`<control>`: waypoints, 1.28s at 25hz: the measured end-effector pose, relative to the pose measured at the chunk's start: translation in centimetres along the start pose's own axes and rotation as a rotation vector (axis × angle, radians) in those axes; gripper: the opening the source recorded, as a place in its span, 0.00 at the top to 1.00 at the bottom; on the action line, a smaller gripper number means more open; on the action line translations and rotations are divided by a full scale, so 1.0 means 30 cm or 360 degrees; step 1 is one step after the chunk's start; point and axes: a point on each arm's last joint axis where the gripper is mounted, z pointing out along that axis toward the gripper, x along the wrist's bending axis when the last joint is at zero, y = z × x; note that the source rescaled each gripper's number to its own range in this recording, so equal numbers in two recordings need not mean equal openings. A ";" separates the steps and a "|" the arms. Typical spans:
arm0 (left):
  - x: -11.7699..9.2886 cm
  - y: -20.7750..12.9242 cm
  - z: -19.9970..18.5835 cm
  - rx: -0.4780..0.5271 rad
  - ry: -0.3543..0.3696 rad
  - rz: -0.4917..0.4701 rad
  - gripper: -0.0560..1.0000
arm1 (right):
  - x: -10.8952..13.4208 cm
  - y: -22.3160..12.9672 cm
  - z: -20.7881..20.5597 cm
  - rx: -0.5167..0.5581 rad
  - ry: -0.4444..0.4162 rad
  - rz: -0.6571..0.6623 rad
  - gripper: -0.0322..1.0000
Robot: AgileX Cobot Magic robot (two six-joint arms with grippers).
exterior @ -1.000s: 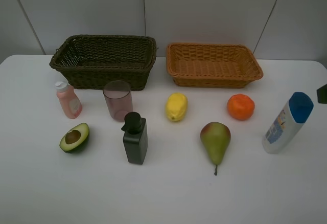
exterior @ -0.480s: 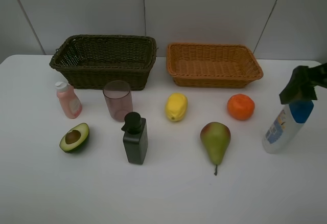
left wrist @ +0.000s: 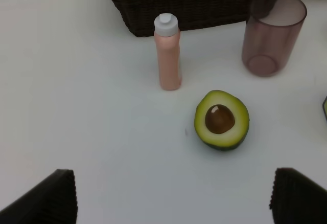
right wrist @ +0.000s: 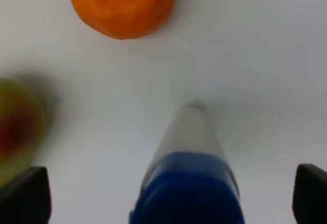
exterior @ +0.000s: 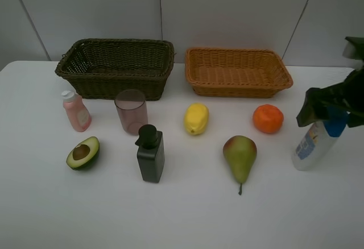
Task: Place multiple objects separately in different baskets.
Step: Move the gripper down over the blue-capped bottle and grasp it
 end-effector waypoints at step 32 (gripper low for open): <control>0.000 0.000 0.000 0.0000 0.0000 0.0000 0.00 | -0.005 0.015 0.098 0.0117 0.0004 0.0006 0.02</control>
